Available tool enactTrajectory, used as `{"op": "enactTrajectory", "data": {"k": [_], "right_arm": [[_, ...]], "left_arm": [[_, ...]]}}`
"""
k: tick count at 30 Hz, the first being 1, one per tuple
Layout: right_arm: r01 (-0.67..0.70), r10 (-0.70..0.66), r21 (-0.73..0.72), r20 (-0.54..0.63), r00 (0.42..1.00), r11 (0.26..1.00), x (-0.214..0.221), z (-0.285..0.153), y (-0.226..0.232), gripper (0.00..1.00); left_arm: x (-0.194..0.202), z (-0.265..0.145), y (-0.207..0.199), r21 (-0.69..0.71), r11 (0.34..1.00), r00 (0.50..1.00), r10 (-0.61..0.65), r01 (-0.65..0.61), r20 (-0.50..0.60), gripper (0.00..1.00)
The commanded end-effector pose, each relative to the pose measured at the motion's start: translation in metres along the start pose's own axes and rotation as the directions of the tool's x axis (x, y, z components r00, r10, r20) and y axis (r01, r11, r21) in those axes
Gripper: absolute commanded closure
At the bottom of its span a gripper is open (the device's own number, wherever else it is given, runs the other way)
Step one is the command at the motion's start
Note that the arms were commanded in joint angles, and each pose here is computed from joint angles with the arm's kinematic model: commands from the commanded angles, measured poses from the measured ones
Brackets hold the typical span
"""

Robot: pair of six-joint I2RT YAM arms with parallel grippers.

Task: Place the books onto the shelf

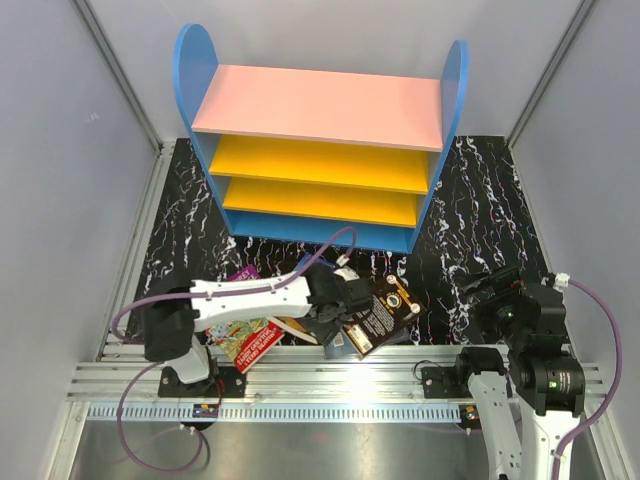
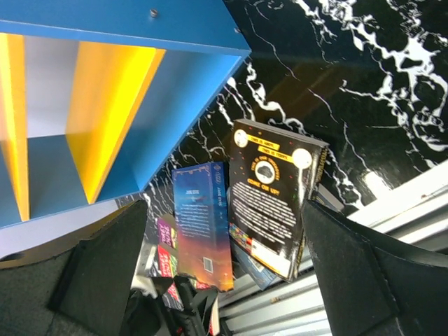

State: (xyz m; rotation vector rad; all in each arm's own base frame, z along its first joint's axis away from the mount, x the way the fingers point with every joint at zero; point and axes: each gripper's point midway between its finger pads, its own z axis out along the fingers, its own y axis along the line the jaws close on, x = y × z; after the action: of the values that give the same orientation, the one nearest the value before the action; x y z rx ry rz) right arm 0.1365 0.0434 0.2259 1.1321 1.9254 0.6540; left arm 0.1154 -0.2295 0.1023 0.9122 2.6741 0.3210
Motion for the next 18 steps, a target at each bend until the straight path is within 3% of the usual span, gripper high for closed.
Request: {"op": "enactTrajectory", "data": {"k": [1, 9, 18], "right_arm": [[0.033, -0.033, -0.002, -0.005, 0.999, 0.999, 0.000, -0.010, 0.001, 0.00], [0.056, -0.056, 0.012, -0.028, 0.998, 0.998, 0.002, -0.009, 0.001, 0.00], [0.073, -0.072, 0.032, -0.034, 0.997, 0.997, 0.006, -0.010, -0.008, 0.00]], "left_arm": [[-0.022, 0.003, -0.022, 0.001, 0.998, 0.997, 0.064, -0.064, 0.051, 0.01], [-0.030, 0.022, -0.050, -0.027, 0.992, 0.993, 0.120, -0.120, 0.001, 0.01], [-0.038, 0.029, -0.029, -0.215, 0.962, 0.986, 0.163, -0.166, -0.034, 0.01]]}}
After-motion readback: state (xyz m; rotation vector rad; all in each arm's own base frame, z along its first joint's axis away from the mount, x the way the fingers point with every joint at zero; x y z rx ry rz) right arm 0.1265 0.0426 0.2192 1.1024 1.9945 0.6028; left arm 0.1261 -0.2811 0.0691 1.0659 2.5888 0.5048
